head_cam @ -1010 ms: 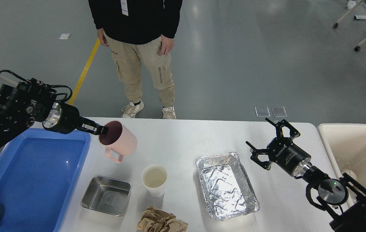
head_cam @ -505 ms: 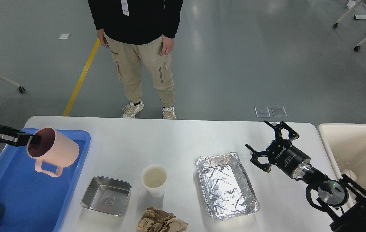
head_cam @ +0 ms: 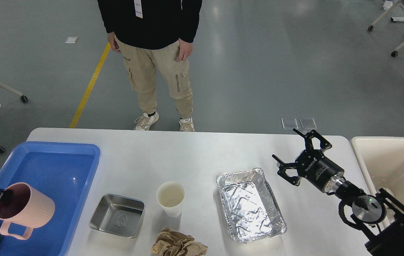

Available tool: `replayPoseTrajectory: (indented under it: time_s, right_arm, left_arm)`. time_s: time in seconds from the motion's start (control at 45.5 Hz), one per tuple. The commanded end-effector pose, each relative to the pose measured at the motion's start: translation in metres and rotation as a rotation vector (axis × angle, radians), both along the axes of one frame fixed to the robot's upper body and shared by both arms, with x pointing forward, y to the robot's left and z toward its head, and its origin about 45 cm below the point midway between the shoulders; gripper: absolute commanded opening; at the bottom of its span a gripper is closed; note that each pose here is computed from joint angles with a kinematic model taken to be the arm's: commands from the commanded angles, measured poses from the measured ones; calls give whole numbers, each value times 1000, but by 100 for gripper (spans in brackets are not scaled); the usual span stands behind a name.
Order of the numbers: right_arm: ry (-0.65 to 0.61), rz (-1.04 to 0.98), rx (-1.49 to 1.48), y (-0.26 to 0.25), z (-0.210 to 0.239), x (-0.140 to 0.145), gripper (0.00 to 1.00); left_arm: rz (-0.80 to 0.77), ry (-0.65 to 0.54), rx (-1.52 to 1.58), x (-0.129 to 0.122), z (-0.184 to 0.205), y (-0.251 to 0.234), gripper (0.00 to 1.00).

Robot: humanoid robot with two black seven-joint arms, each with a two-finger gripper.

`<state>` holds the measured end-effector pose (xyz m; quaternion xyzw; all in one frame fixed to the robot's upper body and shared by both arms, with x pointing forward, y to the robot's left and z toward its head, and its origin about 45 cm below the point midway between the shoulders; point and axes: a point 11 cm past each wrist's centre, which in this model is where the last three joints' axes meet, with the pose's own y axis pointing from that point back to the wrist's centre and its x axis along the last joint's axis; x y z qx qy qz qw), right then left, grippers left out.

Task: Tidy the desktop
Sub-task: 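Carry the pink mug into the blue tray and lower it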

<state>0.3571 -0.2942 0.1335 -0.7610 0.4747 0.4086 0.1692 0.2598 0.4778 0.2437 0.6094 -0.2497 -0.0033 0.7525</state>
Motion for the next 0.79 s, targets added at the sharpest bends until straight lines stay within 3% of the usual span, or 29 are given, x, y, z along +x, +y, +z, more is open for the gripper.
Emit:
replayPoseTrajectory:
  time_s: [0.0,0.417,0.768]
  right_arm:
    - [4,1,1,0,-2,-2,100]
    - [0,0,4,0,-1,-2,100]
    - [2,-2,-7,-5,-1,-4,100]
  left_arm:
    - [-3,-9,13,-3,-4,6,3]
    - [48,-44,91,-30,-36,60,3]
    - [31,-48,62,-16,-65,48,3]
